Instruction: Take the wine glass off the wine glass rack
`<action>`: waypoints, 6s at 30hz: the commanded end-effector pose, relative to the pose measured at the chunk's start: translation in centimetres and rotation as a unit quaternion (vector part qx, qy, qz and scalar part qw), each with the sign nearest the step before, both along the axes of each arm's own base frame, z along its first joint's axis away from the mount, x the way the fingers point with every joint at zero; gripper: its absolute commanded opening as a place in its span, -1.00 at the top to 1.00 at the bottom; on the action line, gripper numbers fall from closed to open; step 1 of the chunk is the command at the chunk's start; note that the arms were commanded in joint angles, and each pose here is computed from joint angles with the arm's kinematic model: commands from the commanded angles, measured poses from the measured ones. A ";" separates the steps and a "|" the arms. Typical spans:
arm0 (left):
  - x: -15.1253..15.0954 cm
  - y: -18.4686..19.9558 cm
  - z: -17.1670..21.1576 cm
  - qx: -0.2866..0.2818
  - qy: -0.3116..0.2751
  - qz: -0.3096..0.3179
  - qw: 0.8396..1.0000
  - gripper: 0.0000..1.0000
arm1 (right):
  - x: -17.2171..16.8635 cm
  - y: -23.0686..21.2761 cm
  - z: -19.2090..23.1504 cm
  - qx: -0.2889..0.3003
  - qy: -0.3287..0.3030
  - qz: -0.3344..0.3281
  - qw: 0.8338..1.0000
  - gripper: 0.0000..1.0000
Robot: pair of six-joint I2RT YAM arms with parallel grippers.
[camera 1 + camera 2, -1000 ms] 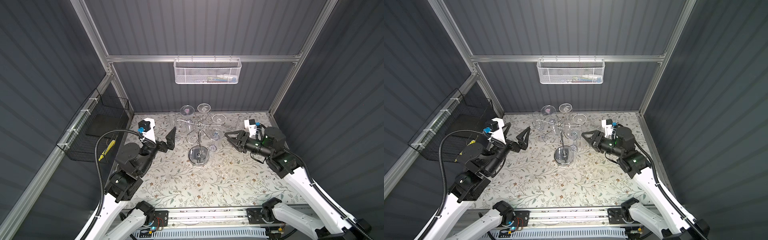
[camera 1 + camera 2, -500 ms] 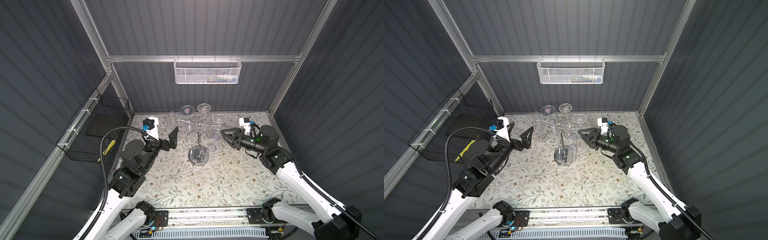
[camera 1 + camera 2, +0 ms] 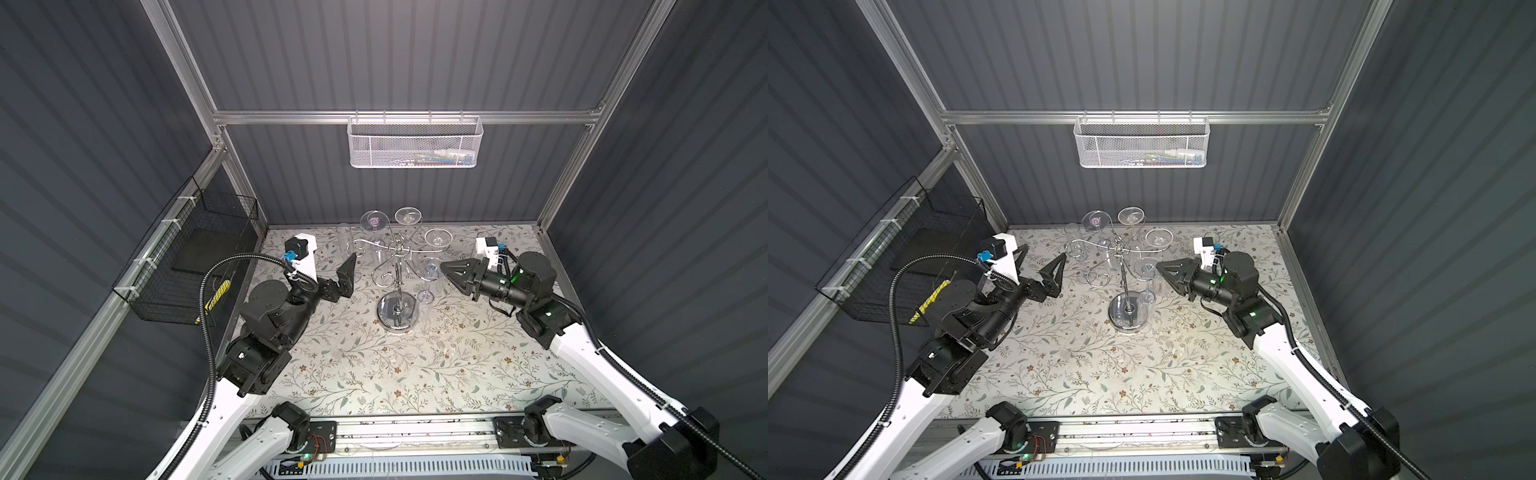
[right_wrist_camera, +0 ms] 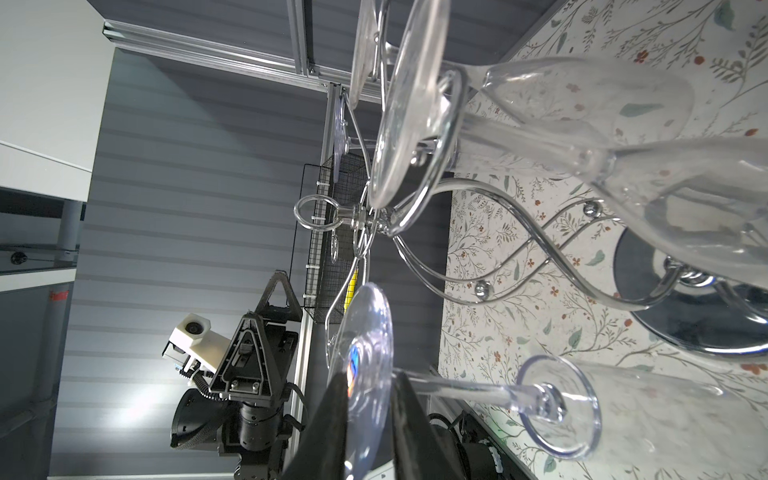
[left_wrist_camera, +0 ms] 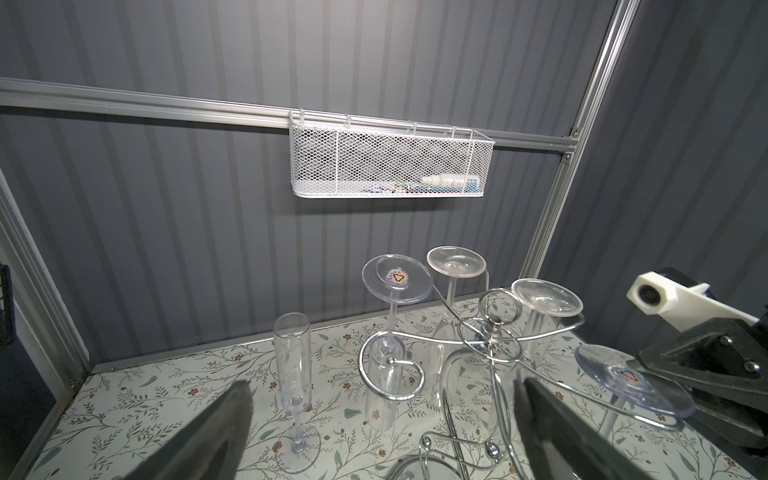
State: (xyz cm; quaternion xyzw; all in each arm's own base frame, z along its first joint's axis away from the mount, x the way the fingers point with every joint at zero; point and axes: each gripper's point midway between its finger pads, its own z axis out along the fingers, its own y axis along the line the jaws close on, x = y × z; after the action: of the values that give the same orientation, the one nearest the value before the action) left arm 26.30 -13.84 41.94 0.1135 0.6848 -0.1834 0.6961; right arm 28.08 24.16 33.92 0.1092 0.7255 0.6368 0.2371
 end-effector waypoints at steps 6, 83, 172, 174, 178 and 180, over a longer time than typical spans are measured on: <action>0.0 -0.1 0.1 -0.011 -0.005 -0.004 1.000 -0.99 | -0.2 0.3 0.0 0.005 -0.005 0.012 1.000 0.74; -1.3 0.6 1.5 -0.030 -0.021 -0.007 0.999 -0.99 | -2.7 0.8 5.6 0.053 0.009 0.046 0.998 1.00; -2.6 -10.8 11.0 -0.223 0.087 -0.335 0.911 -0.99 | -8.3 -8.0 19.8 -0.231 -0.614 -0.088 0.750 1.00; -2.7 -11.6 11.3 -0.225 0.096 -0.357 0.901 -0.98 | -8.7 -7.5 19.6 -0.235 -0.637 -0.071 0.731 1.00; -2.6 -13.2 10.8 -0.227 0.118 -0.396 0.882 -0.94 | -9.2 -6.4 18.9 -0.242 -0.678 -0.041 0.693 1.00; -3.1 -13.4 12.0 -0.227 0.110 -0.415 0.874 -0.92 | -9.4 -5.9 18.6 -0.244 -0.695 -0.028 0.676 1.00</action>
State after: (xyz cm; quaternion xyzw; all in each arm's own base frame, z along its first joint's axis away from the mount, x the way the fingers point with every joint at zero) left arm 25.30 -26.90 50.80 0.1698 0.6266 -0.5785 0.4938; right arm 20.03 17.30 52.08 -0.3352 0.5379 0.3546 0.6874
